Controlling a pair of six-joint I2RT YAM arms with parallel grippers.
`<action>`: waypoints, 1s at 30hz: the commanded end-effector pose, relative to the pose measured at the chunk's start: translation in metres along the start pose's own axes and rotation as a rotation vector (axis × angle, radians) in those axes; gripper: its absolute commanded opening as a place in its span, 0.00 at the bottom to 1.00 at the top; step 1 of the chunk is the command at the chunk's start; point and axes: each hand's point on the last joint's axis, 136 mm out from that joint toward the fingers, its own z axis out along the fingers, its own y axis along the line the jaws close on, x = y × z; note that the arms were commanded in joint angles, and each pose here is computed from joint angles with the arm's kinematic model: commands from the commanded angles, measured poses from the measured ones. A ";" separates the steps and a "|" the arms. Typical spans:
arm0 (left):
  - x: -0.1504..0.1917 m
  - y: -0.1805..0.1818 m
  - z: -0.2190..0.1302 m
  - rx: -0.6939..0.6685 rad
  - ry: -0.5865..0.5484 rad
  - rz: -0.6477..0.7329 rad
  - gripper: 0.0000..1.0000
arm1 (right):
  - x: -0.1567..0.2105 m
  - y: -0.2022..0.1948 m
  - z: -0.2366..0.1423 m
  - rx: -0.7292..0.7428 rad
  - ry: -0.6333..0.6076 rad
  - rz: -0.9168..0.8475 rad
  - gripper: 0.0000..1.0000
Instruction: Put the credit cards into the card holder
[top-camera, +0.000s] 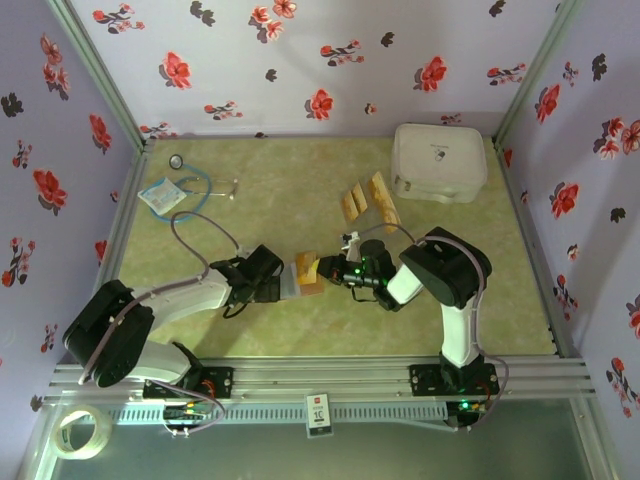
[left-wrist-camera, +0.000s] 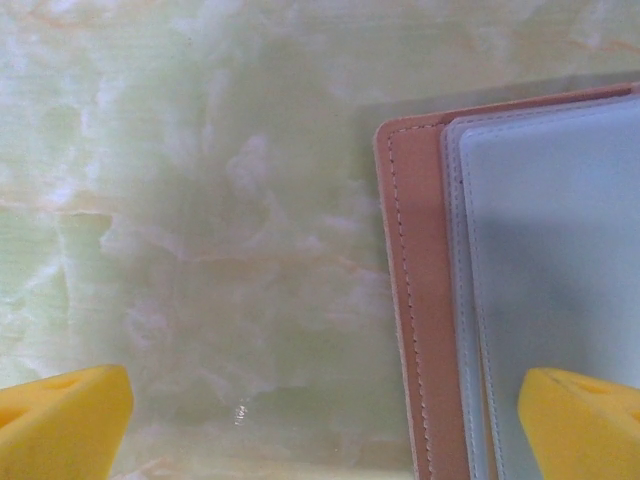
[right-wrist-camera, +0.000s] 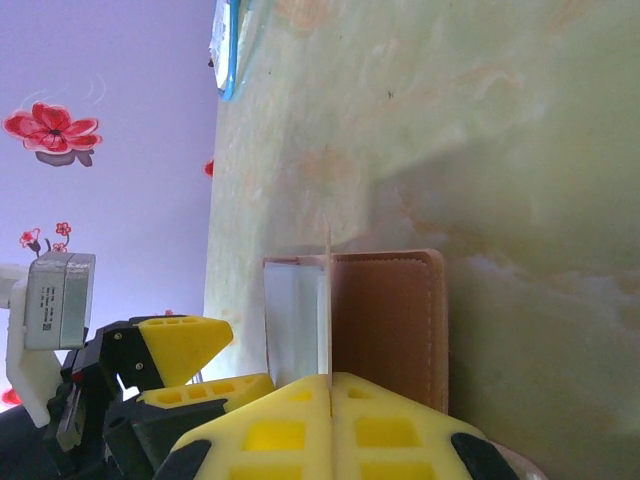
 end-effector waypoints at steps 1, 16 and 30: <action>0.013 0.016 0.006 -0.072 0.017 0.007 1.00 | -0.002 0.007 0.000 -0.032 0.002 -0.006 0.00; 0.014 0.017 0.005 -0.072 0.019 -0.001 1.00 | 0.005 0.022 0.013 -0.076 0.050 -0.036 0.00; 0.015 0.016 0.006 -0.071 0.021 -0.001 1.00 | 0.016 0.017 0.020 -0.080 0.082 -0.028 0.00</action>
